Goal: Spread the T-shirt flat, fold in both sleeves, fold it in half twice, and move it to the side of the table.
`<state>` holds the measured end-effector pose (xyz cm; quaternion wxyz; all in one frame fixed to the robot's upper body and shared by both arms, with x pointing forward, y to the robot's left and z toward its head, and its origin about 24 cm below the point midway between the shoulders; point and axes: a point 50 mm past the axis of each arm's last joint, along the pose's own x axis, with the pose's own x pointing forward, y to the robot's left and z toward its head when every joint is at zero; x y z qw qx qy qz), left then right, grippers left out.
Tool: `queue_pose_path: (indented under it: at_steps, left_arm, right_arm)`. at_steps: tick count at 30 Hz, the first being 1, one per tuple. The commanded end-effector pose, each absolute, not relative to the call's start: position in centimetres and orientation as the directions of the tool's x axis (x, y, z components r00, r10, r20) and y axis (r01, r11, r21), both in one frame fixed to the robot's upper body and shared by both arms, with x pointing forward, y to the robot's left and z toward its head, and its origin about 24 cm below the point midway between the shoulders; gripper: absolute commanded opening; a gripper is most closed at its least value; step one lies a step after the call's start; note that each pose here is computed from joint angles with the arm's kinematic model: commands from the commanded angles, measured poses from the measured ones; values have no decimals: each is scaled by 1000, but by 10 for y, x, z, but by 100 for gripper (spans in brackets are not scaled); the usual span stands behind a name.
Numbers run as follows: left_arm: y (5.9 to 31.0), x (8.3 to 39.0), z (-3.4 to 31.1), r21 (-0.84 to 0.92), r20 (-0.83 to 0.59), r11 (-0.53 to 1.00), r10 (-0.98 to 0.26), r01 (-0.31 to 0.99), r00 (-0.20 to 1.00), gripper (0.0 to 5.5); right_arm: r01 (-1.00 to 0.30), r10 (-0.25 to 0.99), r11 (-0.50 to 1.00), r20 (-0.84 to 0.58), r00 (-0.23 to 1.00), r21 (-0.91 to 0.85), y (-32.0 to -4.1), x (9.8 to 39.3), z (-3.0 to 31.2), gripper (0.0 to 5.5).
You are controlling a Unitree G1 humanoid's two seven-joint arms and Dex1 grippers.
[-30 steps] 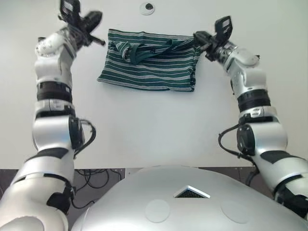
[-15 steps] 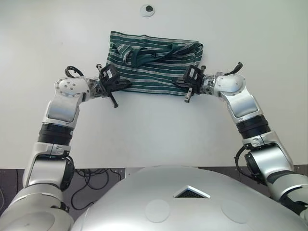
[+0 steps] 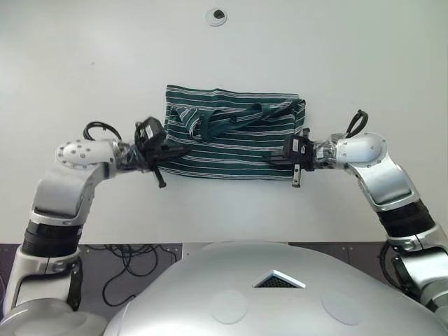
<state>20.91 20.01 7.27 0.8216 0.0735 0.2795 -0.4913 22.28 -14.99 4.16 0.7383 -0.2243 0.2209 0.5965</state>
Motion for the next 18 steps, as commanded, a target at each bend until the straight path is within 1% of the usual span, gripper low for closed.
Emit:
queue_pose_path:
  at_steps: [1,4,6,8,10,11,13,17,18]
  left_arm:
    - [195,221,70,-144,-542,512,-757,847,366,0]
    - [188,225,58,-149,-569,498,-749,854,338,0]
    - [179,224,53,-172,-568,463,-768,870,297,0]
    - [168,223,47,-197,-562,429,-786,881,258,0]
    - [161,224,41,-203,-567,417,-788,886,241,0]
    - [158,227,37,-188,-576,429,-777,884,254,0]
    - [157,242,34,-129,-586,484,-742,865,327,0]
    - [163,283,30,31,-616,597,-620,801,486,0]
    - [163,295,33,74,-599,625,-595,777,536,0]
  right_arm:
    - [-978,833,191,-513,209,-87,-124,239,56,2]
    - [-984,855,170,-487,177,-59,-102,239,49,2]
    - [-987,872,158,-468,146,-14,-88,236,43,2]
    - [-991,870,129,-483,99,29,-79,231,33,2]
    - [-993,854,105,-517,62,55,-77,226,25,2]
    - [-992,846,100,-531,45,76,-78,224,21,2]
    - [-989,834,89,-552,7,122,-80,220,17,2]
    - [-979,811,75,-583,-51,191,-85,216,12,2]
    - [-977,809,76,-585,-55,198,-85,216,11,2]
